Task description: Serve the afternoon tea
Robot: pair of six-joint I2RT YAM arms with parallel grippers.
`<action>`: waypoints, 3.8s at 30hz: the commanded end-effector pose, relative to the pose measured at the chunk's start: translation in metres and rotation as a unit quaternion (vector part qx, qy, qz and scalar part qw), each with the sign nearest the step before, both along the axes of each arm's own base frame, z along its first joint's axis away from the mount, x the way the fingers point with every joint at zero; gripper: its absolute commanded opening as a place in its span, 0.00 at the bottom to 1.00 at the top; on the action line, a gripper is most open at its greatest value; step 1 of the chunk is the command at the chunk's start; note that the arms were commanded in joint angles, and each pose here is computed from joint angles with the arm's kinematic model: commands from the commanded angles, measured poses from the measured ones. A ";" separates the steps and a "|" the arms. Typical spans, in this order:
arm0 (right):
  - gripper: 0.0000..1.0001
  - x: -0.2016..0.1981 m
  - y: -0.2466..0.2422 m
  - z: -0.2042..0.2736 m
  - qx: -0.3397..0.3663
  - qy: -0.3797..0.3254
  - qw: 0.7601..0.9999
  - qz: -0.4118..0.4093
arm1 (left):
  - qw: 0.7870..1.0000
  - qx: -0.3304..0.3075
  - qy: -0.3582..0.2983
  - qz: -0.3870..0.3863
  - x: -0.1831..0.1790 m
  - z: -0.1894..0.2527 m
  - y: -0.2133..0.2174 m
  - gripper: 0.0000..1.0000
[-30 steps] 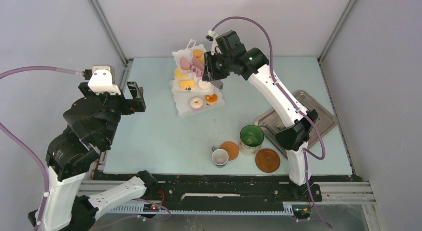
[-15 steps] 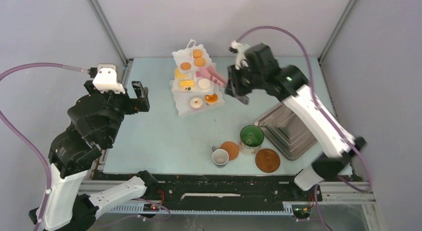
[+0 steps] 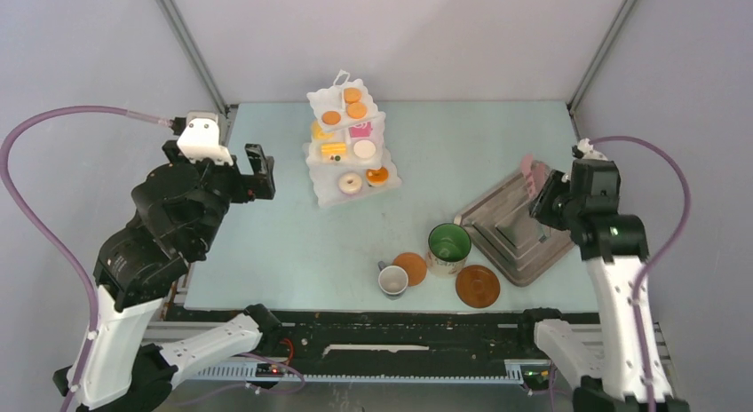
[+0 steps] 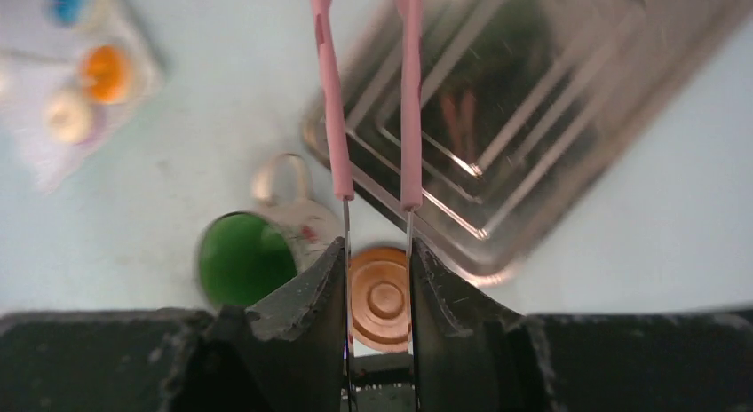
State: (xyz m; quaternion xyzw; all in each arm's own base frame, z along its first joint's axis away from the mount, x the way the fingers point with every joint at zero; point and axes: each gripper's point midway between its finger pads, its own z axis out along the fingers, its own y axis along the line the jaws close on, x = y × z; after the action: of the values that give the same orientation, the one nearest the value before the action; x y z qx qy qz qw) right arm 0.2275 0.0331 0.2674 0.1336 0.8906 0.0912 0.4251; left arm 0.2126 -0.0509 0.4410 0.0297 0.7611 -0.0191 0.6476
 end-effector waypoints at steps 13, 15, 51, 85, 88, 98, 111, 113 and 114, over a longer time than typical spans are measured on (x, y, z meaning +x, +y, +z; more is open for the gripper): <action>0.33 0.052 -0.055 -0.152 0.049 0.205 0.968 -0.140 | 0.999 -0.013 0.022 -0.024 0.002 -0.007 -0.014 0.98; 0.33 0.050 -0.056 -0.165 0.046 0.227 0.962 -0.142 | 0.999 -0.007 0.029 -0.030 0.003 -0.008 -0.018 0.98; 0.87 0.022 0.009 -0.175 -0.010 0.263 0.964 -0.044 | 0.959 -0.076 0.222 -0.158 -0.001 -0.110 -0.114 0.98; 0.40 -0.021 0.244 -0.165 -0.163 0.151 0.885 0.409 | 0.938 -0.211 0.268 -0.055 -0.029 -0.110 -0.091 0.98; 0.40 -0.009 0.246 -0.181 -0.187 0.161 0.888 0.389 | 0.949 -0.175 0.257 -0.056 -0.024 -0.096 -0.085 0.98; 0.22 0.004 0.259 -0.224 -0.189 0.191 0.887 0.376 | 0.970 -0.104 0.210 -0.070 -0.002 -0.055 -0.083 0.98; 0.12 0.002 0.266 -0.242 -0.150 0.224 0.889 0.370 | 0.977 -0.016 0.195 -0.084 0.019 -0.045 -0.083 0.98; 0.12 0.005 0.263 -0.246 -0.142 0.235 0.891 0.362 | 0.979 -0.012 0.187 -0.082 0.021 -0.041 -0.080 0.98; 0.12 0.006 0.261 -0.249 -0.141 0.239 0.892 0.357 | 0.979 -0.011 0.184 -0.084 0.022 -0.040 -0.080 0.98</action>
State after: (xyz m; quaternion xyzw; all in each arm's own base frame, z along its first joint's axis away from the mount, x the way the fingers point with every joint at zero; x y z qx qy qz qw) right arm 0.2191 0.2856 0.0178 -0.2698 0.9503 0.0523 0.1463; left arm 0.2314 -0.1440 0.3792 0.0722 0.8811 -0.1009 0.4564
